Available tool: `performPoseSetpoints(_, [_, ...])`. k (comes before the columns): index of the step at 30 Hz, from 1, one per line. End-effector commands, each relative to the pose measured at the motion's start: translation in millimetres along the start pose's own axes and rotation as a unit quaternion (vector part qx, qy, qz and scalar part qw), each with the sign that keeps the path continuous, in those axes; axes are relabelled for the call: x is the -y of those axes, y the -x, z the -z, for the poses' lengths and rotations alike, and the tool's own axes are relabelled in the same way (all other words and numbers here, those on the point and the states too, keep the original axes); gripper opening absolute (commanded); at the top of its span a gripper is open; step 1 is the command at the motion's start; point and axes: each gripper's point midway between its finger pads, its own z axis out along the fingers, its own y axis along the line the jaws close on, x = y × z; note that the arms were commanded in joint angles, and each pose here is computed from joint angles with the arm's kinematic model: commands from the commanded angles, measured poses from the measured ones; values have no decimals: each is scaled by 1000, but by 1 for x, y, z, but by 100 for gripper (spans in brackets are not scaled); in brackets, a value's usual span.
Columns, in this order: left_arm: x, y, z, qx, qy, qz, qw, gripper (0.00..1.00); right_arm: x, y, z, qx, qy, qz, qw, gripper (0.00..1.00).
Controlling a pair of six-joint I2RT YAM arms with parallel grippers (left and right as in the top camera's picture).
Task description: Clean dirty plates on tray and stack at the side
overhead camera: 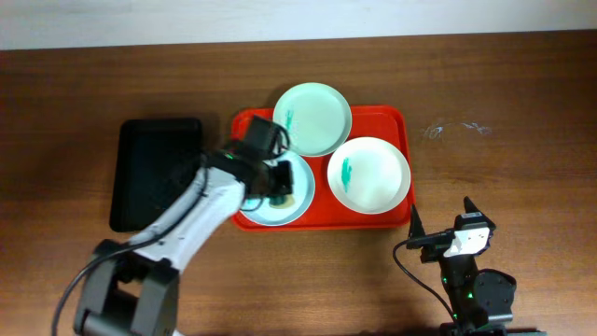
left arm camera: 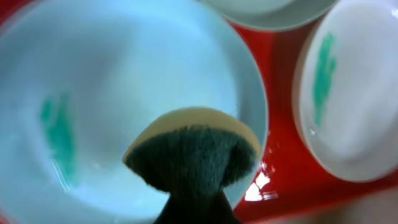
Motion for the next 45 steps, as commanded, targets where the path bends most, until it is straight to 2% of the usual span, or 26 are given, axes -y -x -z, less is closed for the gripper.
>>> performPoseSetpoints(1, [-13, 1, -24, 43, 62, 15, 997, 0, 1, -3, 0, -2, -3, 1, 1000, 98])
performPoseSetpoints(3, [-15, 1, -32, 49, 78, 9, 996, 2, 1, -3, 0, -2, -3, 1, 1000, 99])
performPoseSetpoints(7, [-23, 5, -51, 59, 100, 7, 993, 16, 1, -3, 0, -2, -3, 1, 1000, 99])
performPoseSetpoints(10, [-23, 7, -58, 62, 98, 7, 993, 39, 1, -3, 0, -2, -3, 1, 1000, 99])
performPoseSetpoints(11, [-20, 11, -54, 69, 96, 6, 993, 57, 1, -3, 0, -2, -3, 1, 1000, 99])
performPoseSetpoints(13, [-10, 25, -37, 84, 87, -2, 993, 69, 1, -3, 0, -2, -3, 1, 1000, 98])
performPoseSetpoints(17, [6, 55, 14, 125, 71, 4, 990, 75, 1, -3, 0, -2, -3, 1, 1000, 99])
performPoseSetpoints(19, [9, 74, 64, 157, 59, 18, 986, 82, 1, -3, 0, -2, -3, 1, 1000, 98])
performPoseSetpoints(21, [3, 79, 99, 178, 54, 29, 982, 99, 1, -3, 0, -2, -3, 1, 1000, 98])
performPoseSetpoints(25, [-17, 64, 134, 174, 72, 44, 981, 99, 1, -3, 0, -2, -3, 1, 1000, 98])
performPoseSetpoints(30, [-70, 24, 145, 118, 199, 47, 972, 99, 1, -3, 0, -2, -3, 1, 1000, 99])
performPoseSetpoints(34, [-82, 10, 142, 84, 232, 41, 968, 99, 1, 2, 0, 8, -3, 1, 1000, 98])
performPoseSetpoints(35, [-82, 9, 141, 80, 233, 41, 968, 99, -7, 12, 0, 28, 19, -11, 999, 99])
performPoseSetpoints(36, [-81, 9, 140, 79, 230, 41, 969, 99, -27, 23, 3, 47, 81, -52, 994, 99])
performPoseSetpoints(38, [-78, 7, 138, 73, 220, 42, 972, 99, -71, 34, 18, 47, 219, -125, 967, 98])
performPoseSetpoints(39, [-76, 7, 137, 72, 215, 42, 973, 99, -93, 37, 31, 33, 294, -161, 942, 98])
performPoseSetpoints(41, [-73, 6, 136, 68, 206, 42, 975, 99, -117, 56, 55, 45, 388, -177, 903, 98])
performPoseSetpoints(43, [-73, 5, 136, 67, 206, 42, 975, 99, -126, 87, 78, 104, 437, -157, 879, 99])
performPoseSetpoints(44, [-72, 4, 135, 64, 203, 42, 976, 99, -122, 124, 98, 184, 448, -153, 862, 99])
performPoseSetpoints(45, [-72, 4, 135, 64, 203, 42, 976, 99, -117, 144, 109, 229, 443, -155, 853, 98])
